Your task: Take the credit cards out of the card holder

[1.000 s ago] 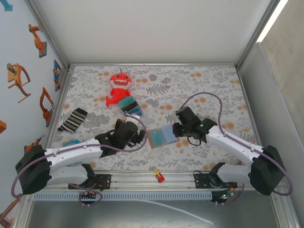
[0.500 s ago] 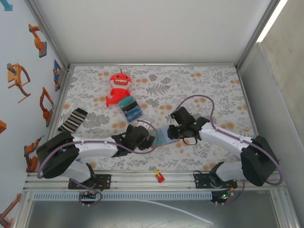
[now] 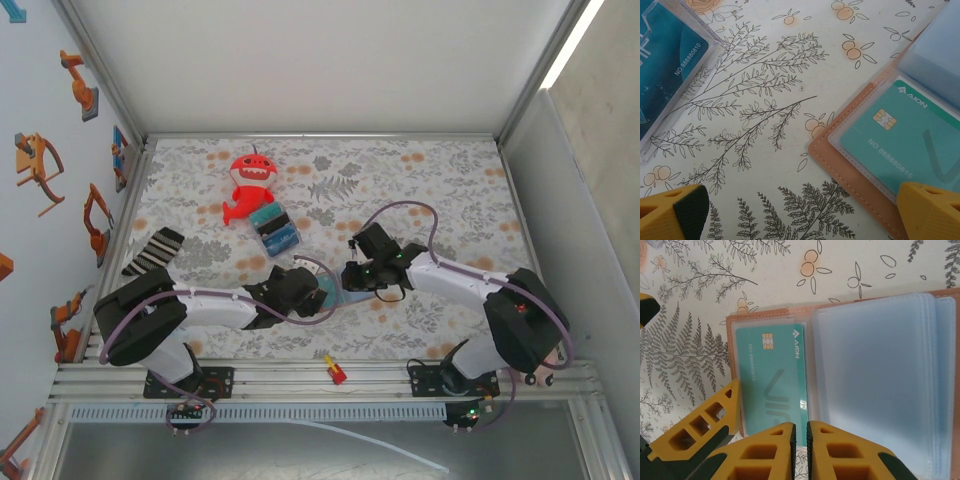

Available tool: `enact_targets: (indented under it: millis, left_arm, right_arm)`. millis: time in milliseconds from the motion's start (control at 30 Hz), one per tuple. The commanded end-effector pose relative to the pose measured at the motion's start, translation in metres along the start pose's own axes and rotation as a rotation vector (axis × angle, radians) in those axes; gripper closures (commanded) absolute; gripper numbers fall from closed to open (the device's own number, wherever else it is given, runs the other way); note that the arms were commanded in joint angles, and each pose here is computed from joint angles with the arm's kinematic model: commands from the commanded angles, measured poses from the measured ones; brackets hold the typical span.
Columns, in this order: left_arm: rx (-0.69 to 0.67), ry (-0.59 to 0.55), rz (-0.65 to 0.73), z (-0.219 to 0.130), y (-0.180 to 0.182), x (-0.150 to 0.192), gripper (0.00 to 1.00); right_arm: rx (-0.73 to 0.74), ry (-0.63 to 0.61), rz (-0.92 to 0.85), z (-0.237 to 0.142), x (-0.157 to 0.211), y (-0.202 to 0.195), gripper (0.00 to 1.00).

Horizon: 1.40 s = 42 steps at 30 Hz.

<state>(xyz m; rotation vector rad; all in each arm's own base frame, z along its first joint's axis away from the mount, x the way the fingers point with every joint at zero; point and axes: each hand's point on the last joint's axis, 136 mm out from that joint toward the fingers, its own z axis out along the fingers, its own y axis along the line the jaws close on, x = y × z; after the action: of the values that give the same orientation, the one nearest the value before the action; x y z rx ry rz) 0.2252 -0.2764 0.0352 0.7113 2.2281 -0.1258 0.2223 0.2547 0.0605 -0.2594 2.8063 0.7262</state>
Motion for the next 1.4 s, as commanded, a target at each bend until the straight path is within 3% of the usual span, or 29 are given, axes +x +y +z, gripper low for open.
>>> enact_targets:
  millis: [0, 1367]
  left_arm:
    - [-0.024, 0.009, 0.007, 0.001, 0.003, -0.003, 0.03]
    - [-0.073, 0.062, 0.074, 0.003, 0.007, 0.001, 0.03]
  right_arm:
    - [-0.039, -0.012, 0.014, 0.001, -0.011, 0.011, 0.85]
    - [0.031, 0.135, 0.08, 0.039, 0.015, -0.013, 0.76]
